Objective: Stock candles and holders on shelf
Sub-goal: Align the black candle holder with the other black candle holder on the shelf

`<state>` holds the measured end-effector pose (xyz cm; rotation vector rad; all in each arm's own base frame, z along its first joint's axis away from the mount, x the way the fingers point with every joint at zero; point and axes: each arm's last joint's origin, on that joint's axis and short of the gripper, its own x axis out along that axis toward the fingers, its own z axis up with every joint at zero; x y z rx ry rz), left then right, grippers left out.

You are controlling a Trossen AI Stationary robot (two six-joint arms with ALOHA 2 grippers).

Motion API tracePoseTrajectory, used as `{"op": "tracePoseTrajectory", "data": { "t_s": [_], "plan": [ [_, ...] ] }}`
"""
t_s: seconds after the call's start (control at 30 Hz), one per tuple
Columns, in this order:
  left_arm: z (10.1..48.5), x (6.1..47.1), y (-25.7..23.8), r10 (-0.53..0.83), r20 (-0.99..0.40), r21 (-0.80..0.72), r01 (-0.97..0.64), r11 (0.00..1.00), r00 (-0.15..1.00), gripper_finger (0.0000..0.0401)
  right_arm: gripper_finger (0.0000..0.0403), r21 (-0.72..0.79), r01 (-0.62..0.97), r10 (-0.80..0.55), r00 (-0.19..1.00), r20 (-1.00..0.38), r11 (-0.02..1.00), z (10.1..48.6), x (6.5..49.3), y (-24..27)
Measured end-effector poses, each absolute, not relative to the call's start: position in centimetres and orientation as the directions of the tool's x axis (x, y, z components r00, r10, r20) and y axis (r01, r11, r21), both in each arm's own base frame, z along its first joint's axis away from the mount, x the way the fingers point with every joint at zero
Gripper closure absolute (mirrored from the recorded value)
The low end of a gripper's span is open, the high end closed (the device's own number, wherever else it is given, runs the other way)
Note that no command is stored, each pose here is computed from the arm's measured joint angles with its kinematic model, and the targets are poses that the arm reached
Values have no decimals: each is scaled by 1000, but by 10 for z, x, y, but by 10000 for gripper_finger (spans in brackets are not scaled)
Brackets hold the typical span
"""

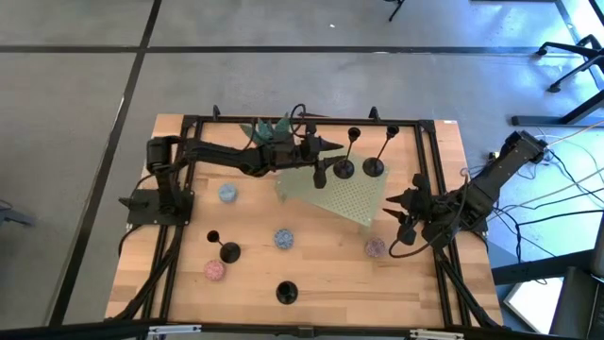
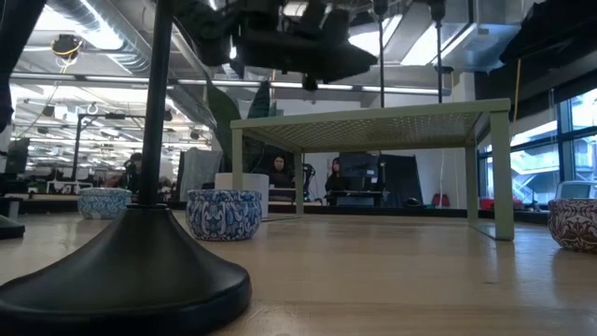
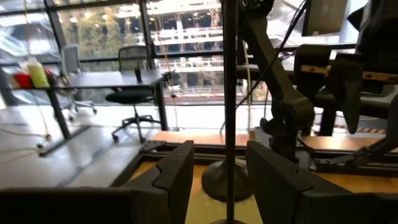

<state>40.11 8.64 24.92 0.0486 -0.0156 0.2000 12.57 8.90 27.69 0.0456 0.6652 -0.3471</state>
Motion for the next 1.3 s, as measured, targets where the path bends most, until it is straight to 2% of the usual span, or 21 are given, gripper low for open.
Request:
{"op": "tracePoseTrajectory", "data": {
  "t_s": [0.43, 0.63, 0.87, 1.03, 1.3],
  "plan": [
    [229, 430, 90, 169, -15, 38, -168, 985, 985, 263, 257, -77, 318, -297, 734, -610, 945, 277, 126, 89],
    [227, 430, 90, 172, -34, 38, -170, 985, 985, 310, 257, -76, 317, -296, 734, -611, 945, 277, 126, 89],
    [231, 430, 90, 174, 6, 39, -175, 984, 985, 386, 257, -71, 318, -293, 737, -609, 946, 278, 127, 90],
    [242, 436, 87, 174, -6, 39, -173, 984, 985, 386, 256, -63, 318, -290, 741, -605, 946, 278, 127, 90],
    [262, 445, 87, 247, -17, 31, -246, 969, 969, 388, 256, -60, 318, -288, 743, -604, 946, 278, 127, 90]
  ]
}}
